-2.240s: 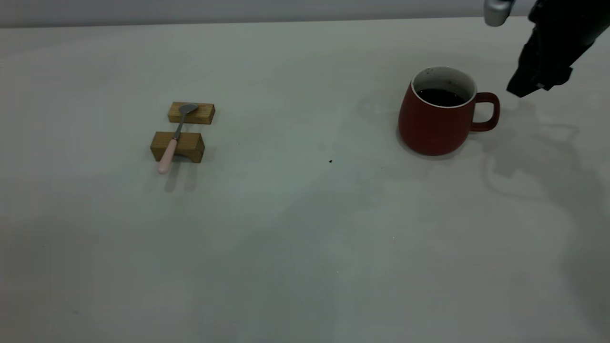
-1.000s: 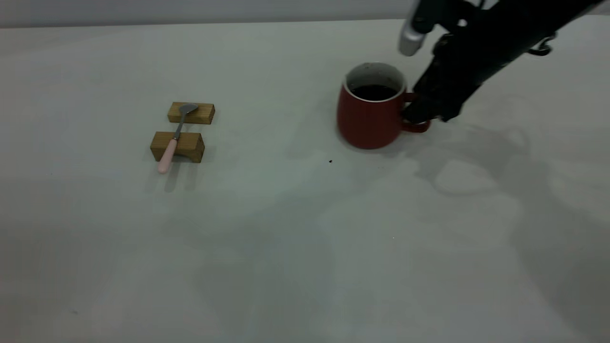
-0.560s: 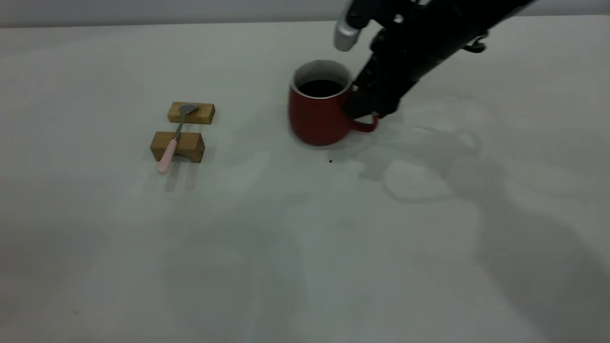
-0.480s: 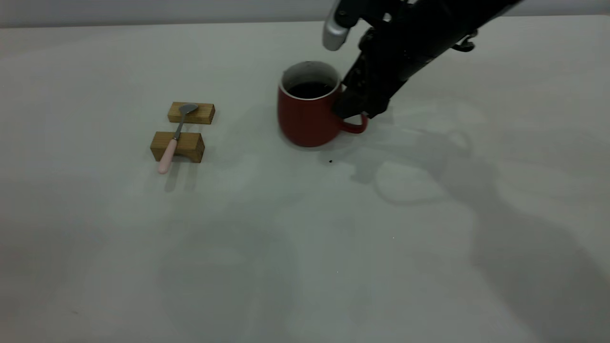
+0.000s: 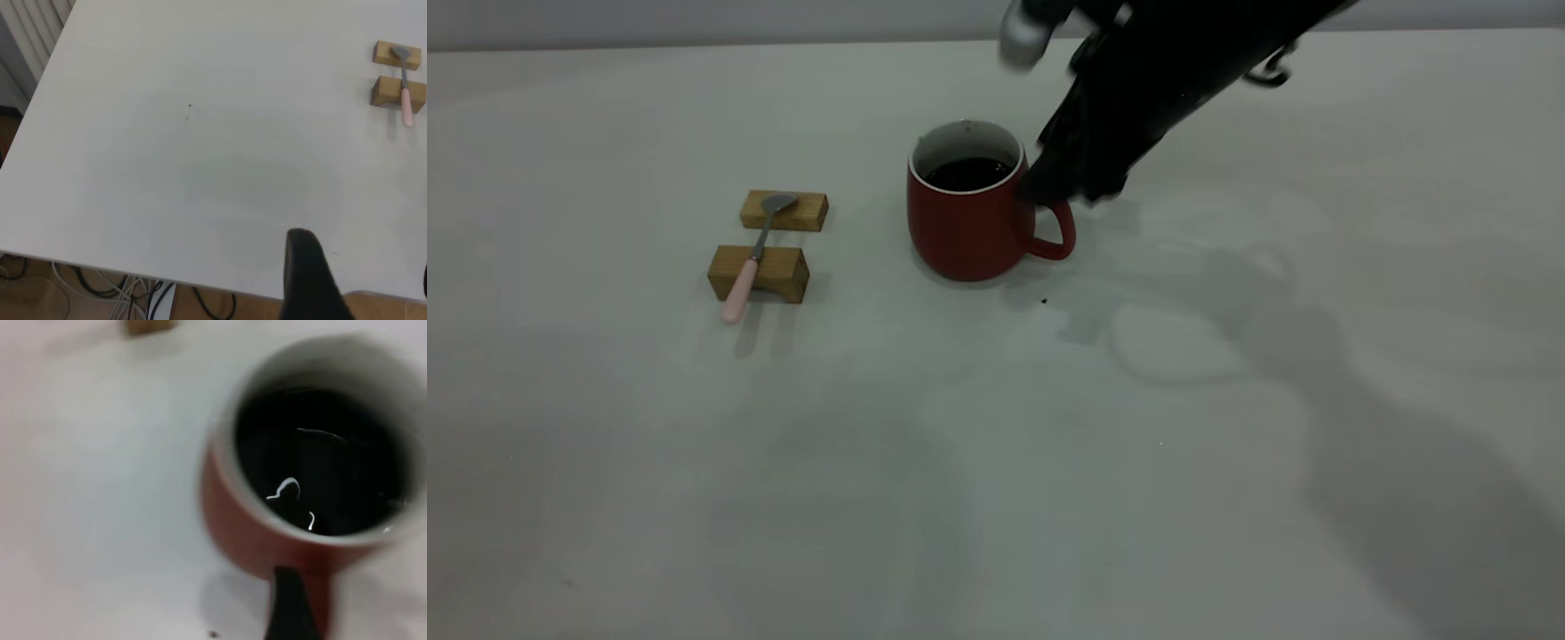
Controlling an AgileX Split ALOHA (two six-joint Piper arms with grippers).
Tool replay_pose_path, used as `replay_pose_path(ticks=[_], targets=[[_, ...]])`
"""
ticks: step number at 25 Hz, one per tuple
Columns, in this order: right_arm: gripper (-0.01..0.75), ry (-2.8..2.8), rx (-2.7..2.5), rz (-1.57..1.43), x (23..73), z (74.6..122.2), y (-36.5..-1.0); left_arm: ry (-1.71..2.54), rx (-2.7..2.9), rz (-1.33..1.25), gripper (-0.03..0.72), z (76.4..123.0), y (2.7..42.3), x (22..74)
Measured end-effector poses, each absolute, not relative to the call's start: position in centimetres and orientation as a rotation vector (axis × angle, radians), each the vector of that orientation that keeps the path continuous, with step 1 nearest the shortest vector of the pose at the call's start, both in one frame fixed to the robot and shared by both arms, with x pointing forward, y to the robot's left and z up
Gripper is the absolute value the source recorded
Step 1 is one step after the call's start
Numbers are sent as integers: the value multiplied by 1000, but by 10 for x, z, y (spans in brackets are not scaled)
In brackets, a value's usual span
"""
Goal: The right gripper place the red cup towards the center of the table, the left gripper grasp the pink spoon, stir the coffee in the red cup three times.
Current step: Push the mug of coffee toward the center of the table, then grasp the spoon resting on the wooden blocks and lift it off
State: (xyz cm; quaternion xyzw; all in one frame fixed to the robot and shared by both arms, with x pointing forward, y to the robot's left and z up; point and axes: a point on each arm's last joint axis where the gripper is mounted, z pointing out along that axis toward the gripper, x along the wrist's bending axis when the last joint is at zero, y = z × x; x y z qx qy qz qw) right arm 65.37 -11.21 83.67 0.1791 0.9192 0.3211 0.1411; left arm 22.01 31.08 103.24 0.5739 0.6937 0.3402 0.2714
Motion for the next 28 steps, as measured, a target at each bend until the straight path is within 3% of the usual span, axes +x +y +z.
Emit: replay_pose_path(ticks=[8, 11, 15, 20, 28], targets=[[533, 2418, 1418, 1235, 619, 950, -170, 1868, 1545, 916, 486, 1032, 311, 220], [533, 2460, 1586, 1141, 580, 985, -181, 1868, 1545, 916, 486, 1032, 311, 220], [533, 2477, 1808, 739, 526, 1016, -208, 1868, 1545, 916, 486, 1032, 311, 220], [533, 2312, 1918, 257, 461, 1029, -250, 1868, 1545, 916, 486, 1032, 311, 220], [533, 2141, 2027, 202, 360, 1012, -289, 1868, 1545, 916, 486, 1032, 311, 220]])
